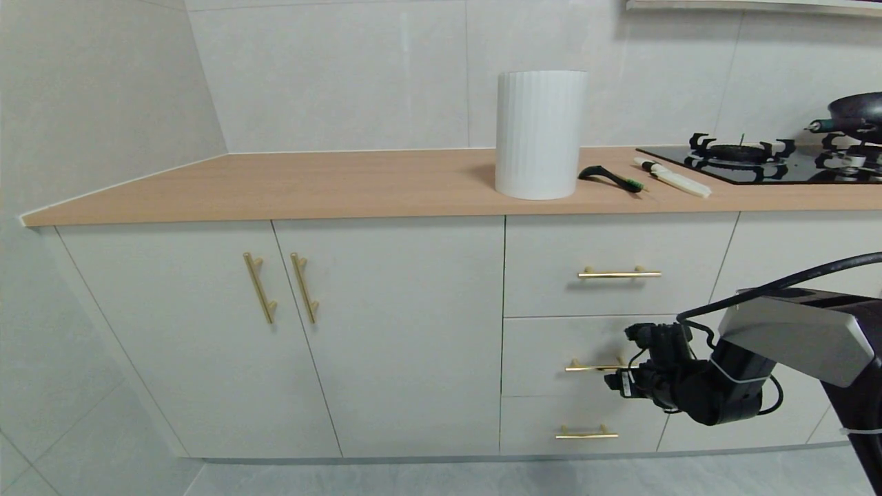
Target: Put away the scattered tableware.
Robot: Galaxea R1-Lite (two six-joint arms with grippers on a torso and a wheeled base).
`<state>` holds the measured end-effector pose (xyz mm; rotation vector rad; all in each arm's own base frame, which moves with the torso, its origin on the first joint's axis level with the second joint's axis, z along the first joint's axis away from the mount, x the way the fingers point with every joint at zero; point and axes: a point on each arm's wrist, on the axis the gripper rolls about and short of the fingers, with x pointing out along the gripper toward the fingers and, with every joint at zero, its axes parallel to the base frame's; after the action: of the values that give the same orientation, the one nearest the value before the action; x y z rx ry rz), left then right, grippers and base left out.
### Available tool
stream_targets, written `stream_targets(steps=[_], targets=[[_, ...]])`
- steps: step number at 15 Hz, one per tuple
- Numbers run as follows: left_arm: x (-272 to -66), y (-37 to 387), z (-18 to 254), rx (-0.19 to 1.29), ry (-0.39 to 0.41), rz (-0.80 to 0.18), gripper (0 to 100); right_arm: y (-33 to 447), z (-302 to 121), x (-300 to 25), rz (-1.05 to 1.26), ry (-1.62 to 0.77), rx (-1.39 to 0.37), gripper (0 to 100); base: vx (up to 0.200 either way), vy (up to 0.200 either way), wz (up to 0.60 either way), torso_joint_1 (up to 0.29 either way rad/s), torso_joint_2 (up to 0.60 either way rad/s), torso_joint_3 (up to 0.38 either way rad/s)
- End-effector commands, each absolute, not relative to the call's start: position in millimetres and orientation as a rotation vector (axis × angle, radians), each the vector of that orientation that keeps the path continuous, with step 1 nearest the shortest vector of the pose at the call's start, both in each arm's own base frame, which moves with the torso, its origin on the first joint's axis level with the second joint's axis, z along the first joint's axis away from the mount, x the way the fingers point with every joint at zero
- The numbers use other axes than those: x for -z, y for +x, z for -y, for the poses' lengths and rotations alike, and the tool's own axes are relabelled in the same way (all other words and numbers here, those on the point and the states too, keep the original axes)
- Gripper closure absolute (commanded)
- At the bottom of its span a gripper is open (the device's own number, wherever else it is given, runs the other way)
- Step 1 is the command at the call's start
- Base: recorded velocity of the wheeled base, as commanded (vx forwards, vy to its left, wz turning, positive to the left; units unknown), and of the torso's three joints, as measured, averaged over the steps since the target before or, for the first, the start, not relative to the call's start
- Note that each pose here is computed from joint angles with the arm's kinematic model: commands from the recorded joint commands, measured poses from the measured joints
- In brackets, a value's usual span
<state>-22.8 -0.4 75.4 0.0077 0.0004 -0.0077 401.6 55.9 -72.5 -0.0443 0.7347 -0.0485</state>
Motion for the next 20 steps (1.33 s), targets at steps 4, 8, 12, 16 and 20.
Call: stream_targets(steps=[4,8,12,16,20], targets=[[-75.3,-22.8,0.4,0.008,0.009,-0.001,0,395.6,-56.1,41.4,-0.655,-0.021,0.048,0,0.000,0.000,0.00,0.000,0.00,0.000],[-75.5,-22.8,0.4,0.008,0.008,0.000,0,402.7,-70.3,32.5,-0.607,-0.013,0.028,0,0.000,0.000,0.00,0.000,0.00,0.000],[-75.3,-22.8,0.4,0.008,0.008,-0.002,0,411.9,-71.1,35.0,-0.646,-0.027,0.037,0,0.000,0.000,0.00,0.000,0.00,0.000],[-75.3,-22.8,0.4,0.008,0.008,-0.002,0,421.8,-73.6,34.1,-0.694,-0.039,0.037,0,0.000,0.000,0.00,0.000,0.00,0.000],[-75.3,-22.8,0.4,0.008,0.008,-0.002,0,425.3,-74.3,37.8,-0.745,-0.052,0.039,0,0.000,0.000,0.00,0.000,0.00,0.000]])
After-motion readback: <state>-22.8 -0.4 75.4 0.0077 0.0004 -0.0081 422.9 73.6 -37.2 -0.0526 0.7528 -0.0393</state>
